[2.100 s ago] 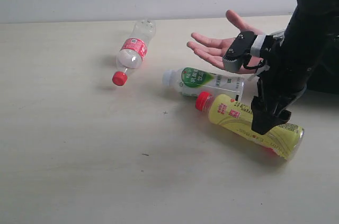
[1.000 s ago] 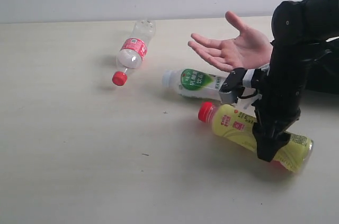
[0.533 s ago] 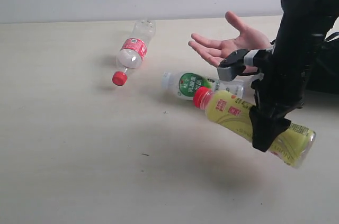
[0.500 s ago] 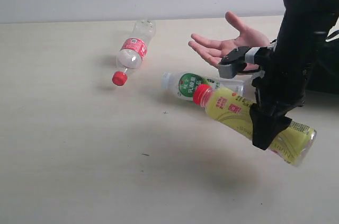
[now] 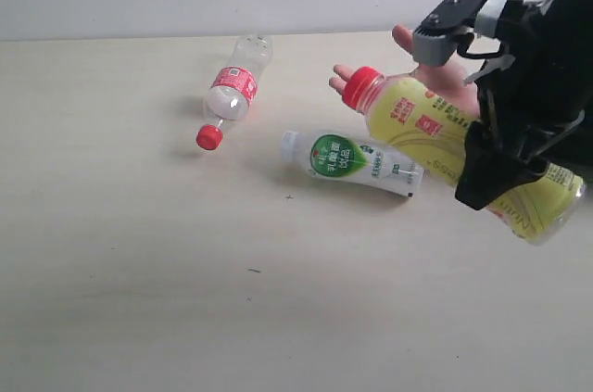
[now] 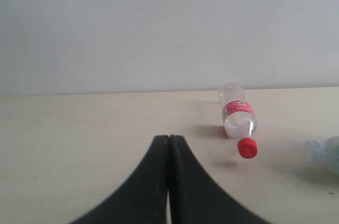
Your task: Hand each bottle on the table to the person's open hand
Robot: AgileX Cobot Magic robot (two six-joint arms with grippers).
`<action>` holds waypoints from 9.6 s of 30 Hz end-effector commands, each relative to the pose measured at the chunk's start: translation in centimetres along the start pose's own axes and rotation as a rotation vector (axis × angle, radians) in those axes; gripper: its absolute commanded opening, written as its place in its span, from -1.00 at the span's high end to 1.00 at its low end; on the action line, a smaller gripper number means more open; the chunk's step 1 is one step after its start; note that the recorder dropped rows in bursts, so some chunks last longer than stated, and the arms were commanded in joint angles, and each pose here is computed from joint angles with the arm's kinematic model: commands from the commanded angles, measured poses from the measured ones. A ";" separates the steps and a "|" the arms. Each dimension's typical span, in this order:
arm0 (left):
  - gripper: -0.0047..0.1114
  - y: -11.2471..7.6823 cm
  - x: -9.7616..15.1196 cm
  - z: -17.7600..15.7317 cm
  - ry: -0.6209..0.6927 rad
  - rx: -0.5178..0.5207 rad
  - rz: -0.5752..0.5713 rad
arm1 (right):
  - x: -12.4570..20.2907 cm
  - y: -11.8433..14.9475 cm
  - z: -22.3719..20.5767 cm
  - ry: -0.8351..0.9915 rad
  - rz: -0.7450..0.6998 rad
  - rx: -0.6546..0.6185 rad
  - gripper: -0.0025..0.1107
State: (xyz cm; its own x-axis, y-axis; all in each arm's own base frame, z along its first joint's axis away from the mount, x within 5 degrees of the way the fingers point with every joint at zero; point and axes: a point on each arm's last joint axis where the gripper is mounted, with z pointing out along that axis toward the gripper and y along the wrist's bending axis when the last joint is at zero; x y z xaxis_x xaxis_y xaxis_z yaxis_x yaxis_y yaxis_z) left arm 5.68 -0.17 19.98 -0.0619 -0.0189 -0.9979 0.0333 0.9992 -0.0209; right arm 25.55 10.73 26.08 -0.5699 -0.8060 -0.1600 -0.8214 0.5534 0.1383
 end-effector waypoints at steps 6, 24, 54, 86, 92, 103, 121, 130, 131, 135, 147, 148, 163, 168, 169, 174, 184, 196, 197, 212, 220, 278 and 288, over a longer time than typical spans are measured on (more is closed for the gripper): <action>0.92 0.0 -0.1 -0.1 -0.009 0.007 -0.012 | 0.5 1.4 -4.8 -0.236 0.061 0.168 0.96; 0.92 0.0 -0.1 -0.1 -0.009 0.007 -0.012 | 1.0 0.2 -4.9 -0.199 0.275 0.269 0.96; 0.92 0.0 -0.1 -0.1 -0.009 0.007 -0.012 | -9.5 -10.7 4.5 0.048 0.574 0.207 0.96; 0.92 0.0 -0.1 -0.1 -0.009 0.007 -0.012 | -9.1 -11.1 4.3 0.073 0.526 0.261 -0.31; 0.92 0.0 -0.1 -0.1 -0.009 0.007 -0.012 | -9.6 -11.2 3.4 0.038 0.523 0.274 -0.31; 0.92 0.0 -0.1 -0.1 -0.009 0.007 -0.012 | -9.7 -10.6 0.8 -0.025 0.518 0.299 -0.31; 0.92 0.0 -0.1 -0.1 -0.009 0.007 -0.012 | -5.2 -4.3 -9.8 -0.256 0.471 0.373 0.84; 0.92 0.0 -0.1 -0.1 -0.009 0.007 -0.012 | 2.8 2.1 -9.7 -0.572 0.372 0.468 0.96; 0.92 0.0 -0.1 -0.1 -0.009 0.007 -0.012 | 3.6 3.0 -9.7 -0.631 0.366 0.454 0.96; 0.92 0.0 -0.1 -0.1 -0.009 0.007 -0.012 | 7.1 6.9 -9.8 -0.799 0.329 0.382 0.96; 0.92 0.0 -0.1 -0.1 -0.009 0.007 -0.012 | 15.0 12.9 -9.9 -1.140 0.250 0.482 0.96; 0.92 0.0 -0.1 -0.1 -0.009 0.007 -0.012 | 15.4 13.1 -9.6 -1.163 0.247 0.492 0.96; 0.92 0.0 -0.1 -0.1 -0.009 0.007 -0.012 | 17.9 14.0 -7.4 -1.317 0.222 0.569 0.96; 0.92 0.0 -0.1 -0.1 -0.009 0.007 -0.012 | 18.9 14.5 -7.0 -1.376 0.202 0.607 0.96; 0.92 0.0 -0.1 -0.1 -0.009 0.007 -0.012 | 19.2 14.7 -7.0 -1.398 0.199 0.616 0.96; 0.92 0.0 -0.1 -0.1 -0.009 0.007 -0.012 | 20.7 15.8 -7.1 -1.501 0.168 0.653 0.96; 0.92 0.0 -0.1 -0.1 -0.009 0.007 -0.012 | 20.7 15.8 -6.0 -1.385 0.172 0.606 0.96; 0.92 0.0 -0.1 -0.1 -0.009 0.007 -0.012 | 21.1 15.7 -4.3 -1.192 0.172 0.570 0.96; 0.92 0.0 -0.1 -0.1 -0.009 0.007 -0.012 | 21.1 15.7 -4.3 -1.192 0.172 0.570 0.96; 0.92 0.0 -0.1 -0.1 -0.009 0.007 -0.012 | 21.1 15.7 -4.3 -1.192 0.172 0.570 0.96; 0.92 0.0 -0.1 -0.1 -0.009 0.007 -0.012 | 21.1 15.7 -4.3 -1.192 0.172 0.570 0.96; 0.92 0.0 -0.1 -0.1 -0.009 0.007 -0.010 | 21.1 15.7 -4.3 -1.197 0.180 0.566 0.96; 0.92 -0.3 -3.2 -0.6 -0.361 0.049 -0.079 | 21.1 15.7 -4.3 -1.198 0.181 0.563 0.96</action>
State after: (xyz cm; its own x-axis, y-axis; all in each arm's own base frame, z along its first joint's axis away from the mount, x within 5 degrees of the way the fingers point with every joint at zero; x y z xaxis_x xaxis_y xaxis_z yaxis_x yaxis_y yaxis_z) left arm 5.54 -0.29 22.22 0.1854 -0.0928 -0.9783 0.0646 0.9945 -0.0821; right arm 0.67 1.55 29.15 -0.1028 -0.1989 -0.9746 -0.4698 0.8733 -0.1287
